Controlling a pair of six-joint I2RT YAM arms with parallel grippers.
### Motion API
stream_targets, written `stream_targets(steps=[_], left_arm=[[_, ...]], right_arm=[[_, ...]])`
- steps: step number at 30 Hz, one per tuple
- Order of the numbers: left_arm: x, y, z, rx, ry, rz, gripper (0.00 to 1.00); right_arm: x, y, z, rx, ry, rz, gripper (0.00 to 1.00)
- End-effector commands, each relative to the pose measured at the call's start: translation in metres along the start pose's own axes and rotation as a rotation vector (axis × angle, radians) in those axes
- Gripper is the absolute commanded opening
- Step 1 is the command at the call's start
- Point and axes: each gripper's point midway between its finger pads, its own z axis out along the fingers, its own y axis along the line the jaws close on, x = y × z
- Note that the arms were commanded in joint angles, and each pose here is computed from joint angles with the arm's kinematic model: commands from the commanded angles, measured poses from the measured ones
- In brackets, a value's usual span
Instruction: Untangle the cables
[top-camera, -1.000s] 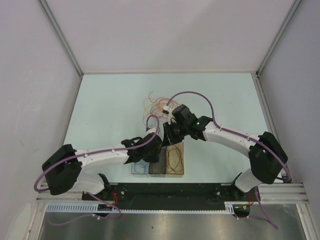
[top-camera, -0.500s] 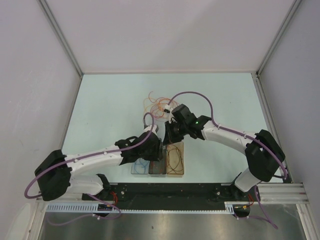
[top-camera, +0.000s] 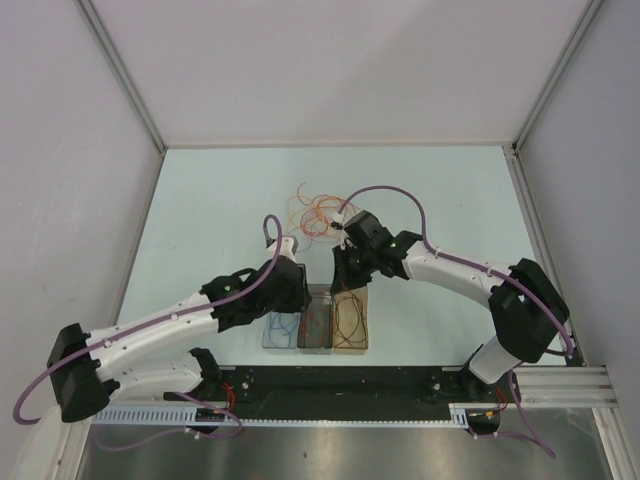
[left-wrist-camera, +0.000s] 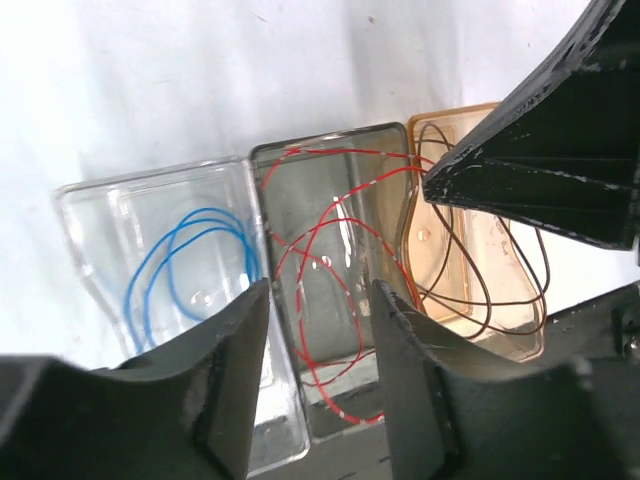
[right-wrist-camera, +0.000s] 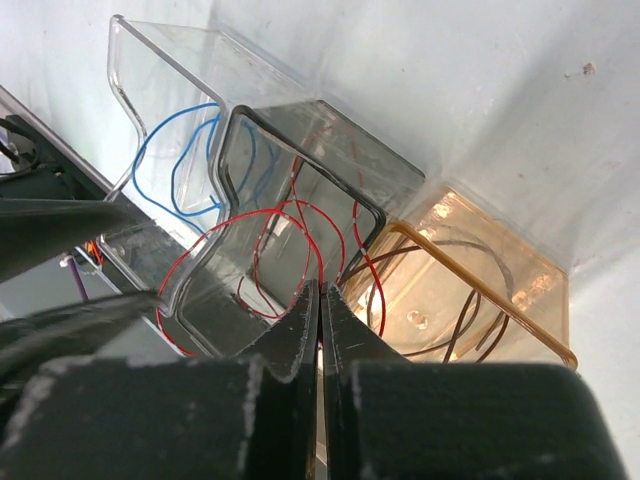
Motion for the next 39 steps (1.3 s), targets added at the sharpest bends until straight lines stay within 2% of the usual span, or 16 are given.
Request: stream_targets(steps=[1, 10, 17, 33, 36, 38, 39], left_arm=[[-0.022, 0.001, -0.025, -0.033, -0.071, 0.005, 0.42], [0.013, -0.004, -0.016, 0.016, -0.003, 0.017, 0.14], [0.027, -0.014, -0.002, 0.071, 0.013, 0.006, 0.08], [0.054, -0.007, 0.024, 0.071, 0.058, 0.010, 0.04], [0.053, -0.009, 0.024, 0.079, 0.056, 0.012, 0.03], [0.048, -0.008, 0.020, 0.074, 0.045, 0.020, 0.07], [0.043, -0.009, 0.015, 0.080, 0.030, 0.018, 0.19]], right_arm=[[-0.001, 0.002, -0.006, 0.016, -0.014, -0.009, 0.00], [-0.006, 0.003, -0.009, 0.032, -0.021, -0.022, 0.00], [-0.011, 0.007, -0.008, 0.035, -0.016, -0.030, 0.00], [-0.027, 0.014, -0.007, 0.055, -0.015, -0.035, 0.00], [-0.031, 0.008, -0.009, 0.103, -0.014, -0.054, 0.00], [-0.029, -0.001, -0.013, 0.150, -0.003, -0.058, 0.00], [-0.028, -0.004, -0.015, 0.160, 0.002, -0.070, 0.00]])
